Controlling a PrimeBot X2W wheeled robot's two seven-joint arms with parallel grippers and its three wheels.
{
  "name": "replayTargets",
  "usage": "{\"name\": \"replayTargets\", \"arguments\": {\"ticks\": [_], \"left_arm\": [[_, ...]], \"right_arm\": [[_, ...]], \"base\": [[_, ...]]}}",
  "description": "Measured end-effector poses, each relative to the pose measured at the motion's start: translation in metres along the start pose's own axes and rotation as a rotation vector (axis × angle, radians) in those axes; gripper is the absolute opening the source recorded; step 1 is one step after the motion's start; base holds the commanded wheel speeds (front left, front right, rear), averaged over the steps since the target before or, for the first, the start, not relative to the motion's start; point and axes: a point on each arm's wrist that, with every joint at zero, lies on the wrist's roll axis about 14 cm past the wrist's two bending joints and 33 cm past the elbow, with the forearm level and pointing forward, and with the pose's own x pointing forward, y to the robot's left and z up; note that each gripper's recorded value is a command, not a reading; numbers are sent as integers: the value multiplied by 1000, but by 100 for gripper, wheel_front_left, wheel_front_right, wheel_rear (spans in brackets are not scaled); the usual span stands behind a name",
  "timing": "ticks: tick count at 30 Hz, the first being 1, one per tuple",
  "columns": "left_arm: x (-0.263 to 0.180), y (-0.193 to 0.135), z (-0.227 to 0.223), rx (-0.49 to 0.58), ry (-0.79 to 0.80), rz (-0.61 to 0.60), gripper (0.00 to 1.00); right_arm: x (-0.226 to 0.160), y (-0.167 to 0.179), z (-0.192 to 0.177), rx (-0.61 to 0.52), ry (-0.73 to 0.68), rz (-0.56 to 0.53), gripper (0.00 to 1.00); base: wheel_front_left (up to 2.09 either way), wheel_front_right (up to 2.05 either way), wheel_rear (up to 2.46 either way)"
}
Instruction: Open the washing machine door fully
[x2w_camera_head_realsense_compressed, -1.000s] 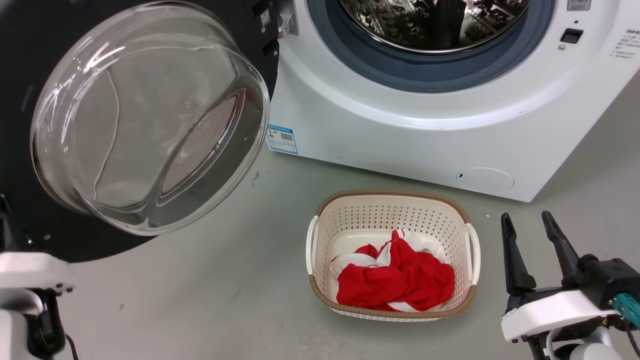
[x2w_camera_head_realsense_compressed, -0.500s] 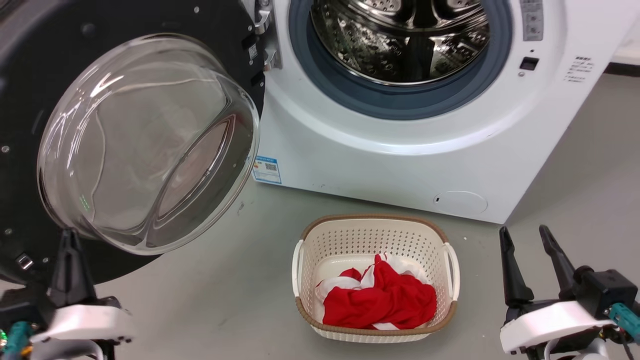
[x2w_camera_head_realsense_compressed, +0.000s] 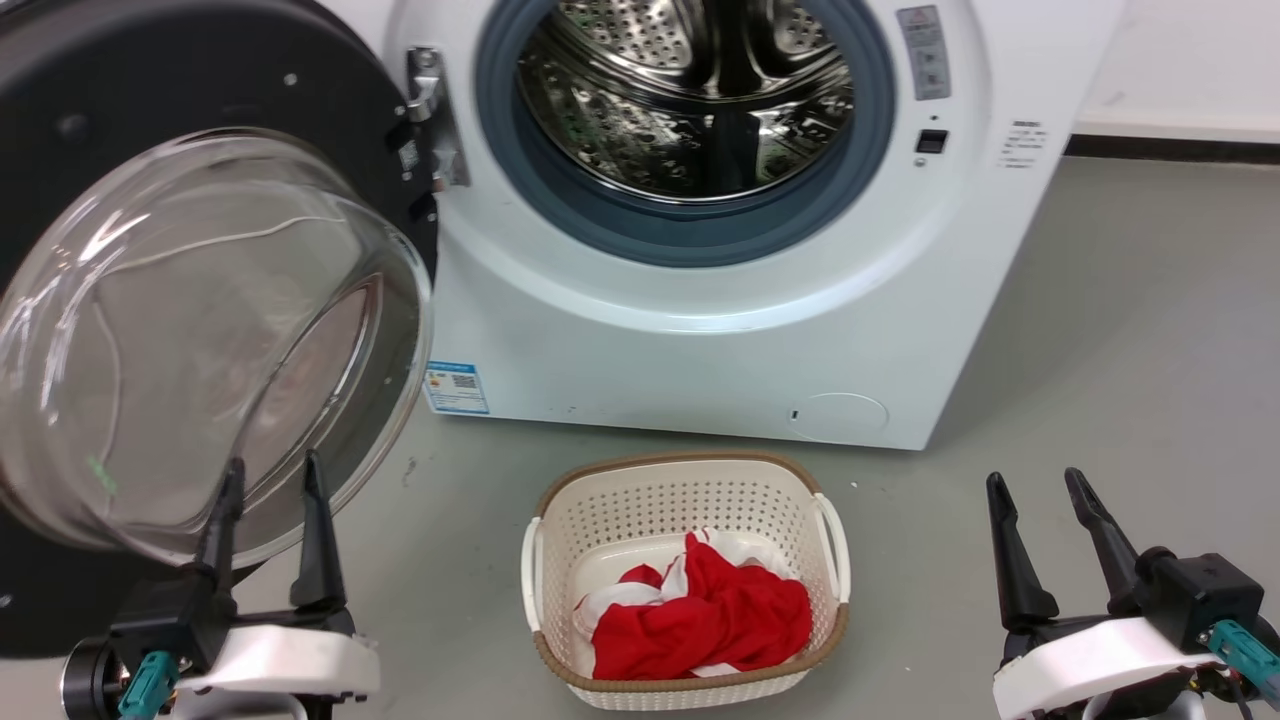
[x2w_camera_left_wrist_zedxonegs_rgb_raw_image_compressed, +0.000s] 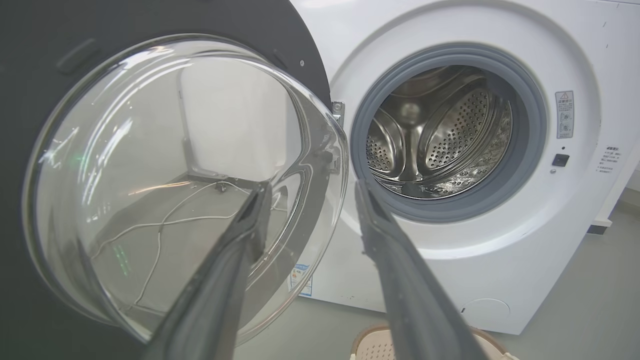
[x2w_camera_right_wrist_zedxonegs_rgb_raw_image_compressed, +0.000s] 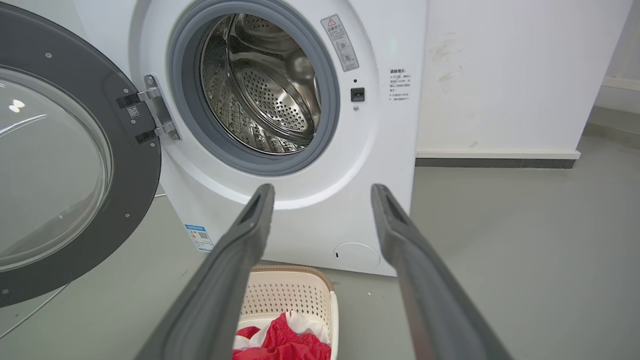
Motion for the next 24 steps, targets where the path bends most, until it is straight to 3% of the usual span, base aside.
{"name": "replayTargets", "arguments": {"ticks": [13, 24], "left_arm": [[34, -70, -5, -28, -12, -170, 100], [27, -85, -28, 12, 50, -209, 100]], "right_arm": [[-16, -22, 14, -18, -38, -74, 100], [-18, -24, 18, -37, -50, -81, 100]], "base": [[0, 0, 0], [0, 0, 0]]}}
